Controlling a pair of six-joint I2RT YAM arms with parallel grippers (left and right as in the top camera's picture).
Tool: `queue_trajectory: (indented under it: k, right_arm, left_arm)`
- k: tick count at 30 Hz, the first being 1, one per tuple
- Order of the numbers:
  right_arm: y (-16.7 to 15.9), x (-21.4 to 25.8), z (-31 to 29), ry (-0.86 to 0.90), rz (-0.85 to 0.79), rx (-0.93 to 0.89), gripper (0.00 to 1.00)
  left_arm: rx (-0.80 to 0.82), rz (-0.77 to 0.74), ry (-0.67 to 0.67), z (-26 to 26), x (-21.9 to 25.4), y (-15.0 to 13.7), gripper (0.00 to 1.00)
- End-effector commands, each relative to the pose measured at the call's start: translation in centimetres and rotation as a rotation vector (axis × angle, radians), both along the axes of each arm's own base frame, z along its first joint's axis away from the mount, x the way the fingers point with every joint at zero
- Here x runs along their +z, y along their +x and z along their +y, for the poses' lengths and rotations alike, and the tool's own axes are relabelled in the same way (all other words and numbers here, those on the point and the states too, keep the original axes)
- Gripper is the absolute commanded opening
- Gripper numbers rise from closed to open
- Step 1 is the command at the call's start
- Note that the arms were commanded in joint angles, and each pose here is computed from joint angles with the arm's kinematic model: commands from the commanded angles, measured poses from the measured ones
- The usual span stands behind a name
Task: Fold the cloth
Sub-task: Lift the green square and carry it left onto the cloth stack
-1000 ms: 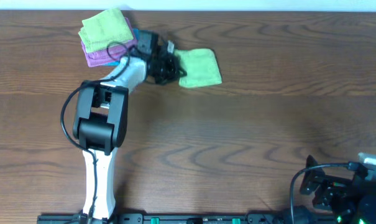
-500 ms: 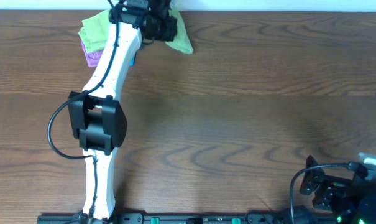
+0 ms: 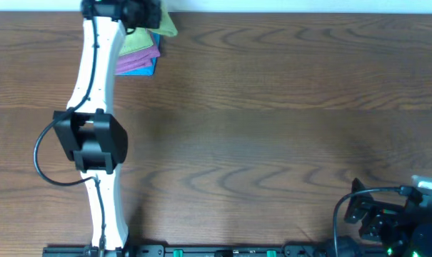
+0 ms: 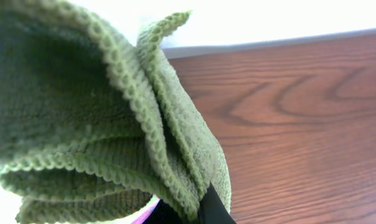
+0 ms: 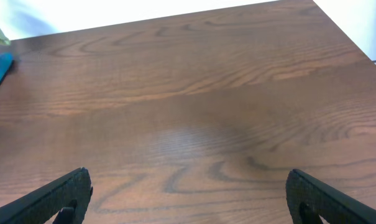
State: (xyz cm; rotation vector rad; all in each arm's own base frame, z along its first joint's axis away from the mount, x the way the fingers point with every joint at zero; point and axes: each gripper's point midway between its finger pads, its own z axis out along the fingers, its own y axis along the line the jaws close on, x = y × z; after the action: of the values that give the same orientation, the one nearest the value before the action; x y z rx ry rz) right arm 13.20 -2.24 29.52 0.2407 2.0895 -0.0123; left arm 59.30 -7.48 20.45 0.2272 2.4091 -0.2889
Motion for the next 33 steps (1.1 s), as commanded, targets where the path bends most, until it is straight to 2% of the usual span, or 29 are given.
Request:
queue_trajectory:
  k: [1,25,33]
  right_arm:
    - [0.0,-0.2,-0.1,0.012,0.003,-0.013,0.99]
    - [0.0,-0.2,-0.1,0.012,0.003,-0.013,0.99]
    - [0.0,-0.2,-0.1,0.012,0.002,-0.013,0.99]
  left_arm:
    - [-0.003,-0.063,0.013,0.9,2.6,0.5,0.05]
    - [0.053,0.032,0.089,8.4,1.0,-1.4,0.06]
    - [0.048,0.129,0.163,9.5,-1.9,-2.5,0.06]
